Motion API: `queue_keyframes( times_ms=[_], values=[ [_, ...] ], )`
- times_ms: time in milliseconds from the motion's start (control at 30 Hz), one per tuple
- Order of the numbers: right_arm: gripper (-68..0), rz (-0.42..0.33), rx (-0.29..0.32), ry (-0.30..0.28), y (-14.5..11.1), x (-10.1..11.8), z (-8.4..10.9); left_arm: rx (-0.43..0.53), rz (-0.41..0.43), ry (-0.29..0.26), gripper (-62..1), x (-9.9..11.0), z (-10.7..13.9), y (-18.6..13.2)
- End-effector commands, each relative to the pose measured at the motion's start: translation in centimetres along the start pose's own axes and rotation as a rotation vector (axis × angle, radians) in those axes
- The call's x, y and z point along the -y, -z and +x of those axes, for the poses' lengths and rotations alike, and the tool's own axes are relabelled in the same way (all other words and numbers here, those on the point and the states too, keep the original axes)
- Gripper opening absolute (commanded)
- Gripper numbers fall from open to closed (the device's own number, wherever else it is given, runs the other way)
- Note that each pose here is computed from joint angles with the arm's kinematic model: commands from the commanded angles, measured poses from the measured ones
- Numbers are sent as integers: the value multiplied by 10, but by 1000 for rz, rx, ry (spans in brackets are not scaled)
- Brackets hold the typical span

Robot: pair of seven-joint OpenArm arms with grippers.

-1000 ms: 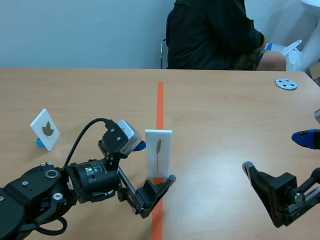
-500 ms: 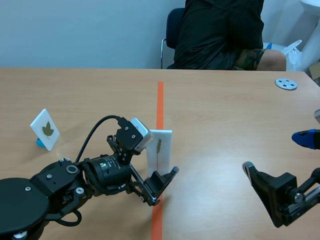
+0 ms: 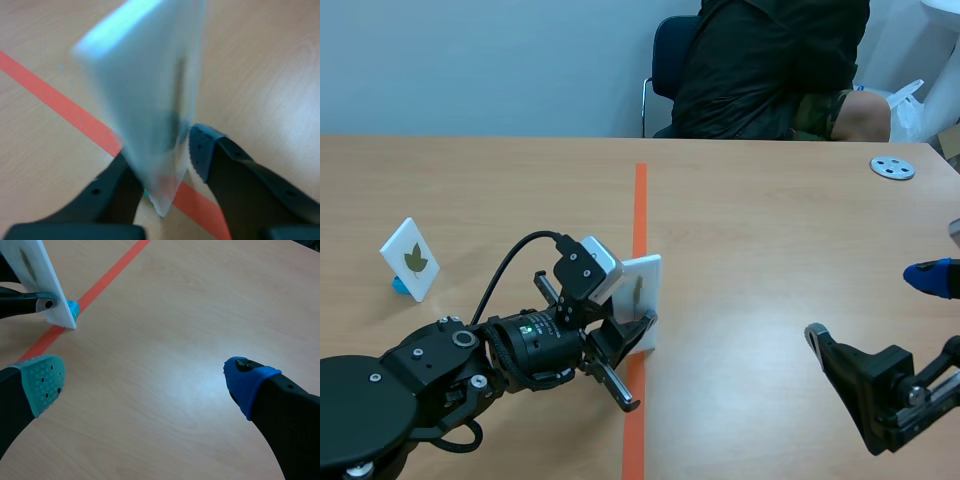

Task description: Sort the leaf by its shape. The table is split by an orange tape line. A compound leaf with several leaflets goes to the left side, a simple leaf with one blade goes to the right side. Return to the home posture when a red brick is placed on the table.

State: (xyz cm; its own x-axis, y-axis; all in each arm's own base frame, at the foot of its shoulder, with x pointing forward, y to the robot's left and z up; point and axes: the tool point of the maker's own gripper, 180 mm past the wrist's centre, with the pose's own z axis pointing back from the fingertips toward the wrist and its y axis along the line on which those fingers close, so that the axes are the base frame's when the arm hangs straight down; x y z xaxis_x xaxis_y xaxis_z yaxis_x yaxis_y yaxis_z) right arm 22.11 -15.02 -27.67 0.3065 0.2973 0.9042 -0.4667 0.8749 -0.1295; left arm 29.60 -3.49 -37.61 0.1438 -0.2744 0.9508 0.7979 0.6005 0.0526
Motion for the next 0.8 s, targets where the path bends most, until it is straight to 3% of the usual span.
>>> queue_keyframes(
  times_ms=[0,67,267,433,767],
  values=[
    [4,0,28,-10,1,1,10,38,5,4,-529,-3,12,1],
    [4,0,28,-10,1,1,10,40,5,5,-579,-3,13,1],
    [4,0,28,-10,1,1,10,26,0,16,-581,-1,18,1],
    [4,0,29,-10,1,1,10,48,14,17,-581,1,46,-11],
    [4,1,28,-11,1,1,10,122,154,-139,-581,-13,82,-70]
  ],
)
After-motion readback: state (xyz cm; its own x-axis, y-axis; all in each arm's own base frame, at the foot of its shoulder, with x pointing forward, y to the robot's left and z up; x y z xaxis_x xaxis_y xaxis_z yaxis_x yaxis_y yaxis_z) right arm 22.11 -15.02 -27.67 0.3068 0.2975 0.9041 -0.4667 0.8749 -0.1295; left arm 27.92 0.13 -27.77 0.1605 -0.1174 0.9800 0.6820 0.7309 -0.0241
